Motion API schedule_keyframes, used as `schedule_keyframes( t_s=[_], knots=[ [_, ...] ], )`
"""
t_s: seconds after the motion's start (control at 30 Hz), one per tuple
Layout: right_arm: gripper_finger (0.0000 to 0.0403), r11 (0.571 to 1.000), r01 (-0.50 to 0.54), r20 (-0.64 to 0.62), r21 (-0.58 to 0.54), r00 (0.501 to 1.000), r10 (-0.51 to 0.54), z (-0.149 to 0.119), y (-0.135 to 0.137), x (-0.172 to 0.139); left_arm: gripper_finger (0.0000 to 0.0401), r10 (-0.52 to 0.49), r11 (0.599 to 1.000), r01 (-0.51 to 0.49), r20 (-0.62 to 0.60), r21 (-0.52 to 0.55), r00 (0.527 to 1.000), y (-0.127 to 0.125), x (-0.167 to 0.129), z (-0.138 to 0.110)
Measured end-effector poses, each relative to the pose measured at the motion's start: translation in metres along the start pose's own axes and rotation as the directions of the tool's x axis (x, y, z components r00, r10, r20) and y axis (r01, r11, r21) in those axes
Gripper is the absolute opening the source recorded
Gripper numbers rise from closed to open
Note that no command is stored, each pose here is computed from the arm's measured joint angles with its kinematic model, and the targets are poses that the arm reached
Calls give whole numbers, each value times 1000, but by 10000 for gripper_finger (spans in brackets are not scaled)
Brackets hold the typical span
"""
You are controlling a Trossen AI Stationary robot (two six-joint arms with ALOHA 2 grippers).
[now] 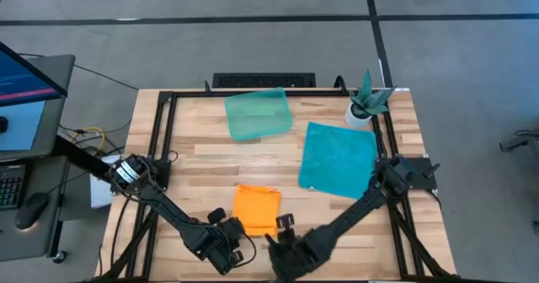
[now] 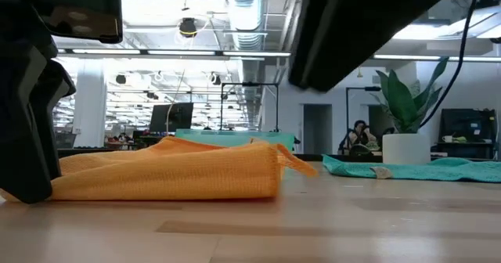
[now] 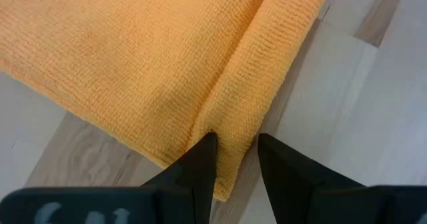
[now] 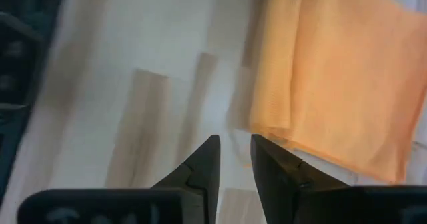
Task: Roll microfiber towels into tight, uniform cylinder then place into a basket
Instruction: Roll the yellow microfiber towel
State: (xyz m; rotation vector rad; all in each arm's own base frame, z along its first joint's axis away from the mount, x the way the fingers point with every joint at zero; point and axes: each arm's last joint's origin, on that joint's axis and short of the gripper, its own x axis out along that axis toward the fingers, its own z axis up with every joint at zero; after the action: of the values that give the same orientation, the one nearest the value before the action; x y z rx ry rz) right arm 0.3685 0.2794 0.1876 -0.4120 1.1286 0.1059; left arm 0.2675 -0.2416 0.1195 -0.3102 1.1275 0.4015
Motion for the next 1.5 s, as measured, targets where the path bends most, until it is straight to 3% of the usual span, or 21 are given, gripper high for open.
schedule_keyframes(
  t_s=[0.27,0.43,0.63,1.07,1.5],
  knots=[
    [107,978,147,148,-148,981,-125,-2,23,0,109,-2,999,2,-8,-36,1000,1,1,4],
    [107,985,123,137,-124,985,-106,-5,15,15,109,-2,1000,2,-11,-15,1000,2,2,5],
    [107,1000,18,90,-20,996,-16,-3,-6,29,109,-2,1000,1,-11,-14,1000,2,2,5],
    [107,994,51,175,-92,984,-34,-3,-13,47,109,-1,1000,1,-10,-12,1000,2,2,5],
    [108,1000,-3,215,11,977,0,2,-22,53,109,1,1000,-1,-6,-9,1000,2,2,5]
  ],
)
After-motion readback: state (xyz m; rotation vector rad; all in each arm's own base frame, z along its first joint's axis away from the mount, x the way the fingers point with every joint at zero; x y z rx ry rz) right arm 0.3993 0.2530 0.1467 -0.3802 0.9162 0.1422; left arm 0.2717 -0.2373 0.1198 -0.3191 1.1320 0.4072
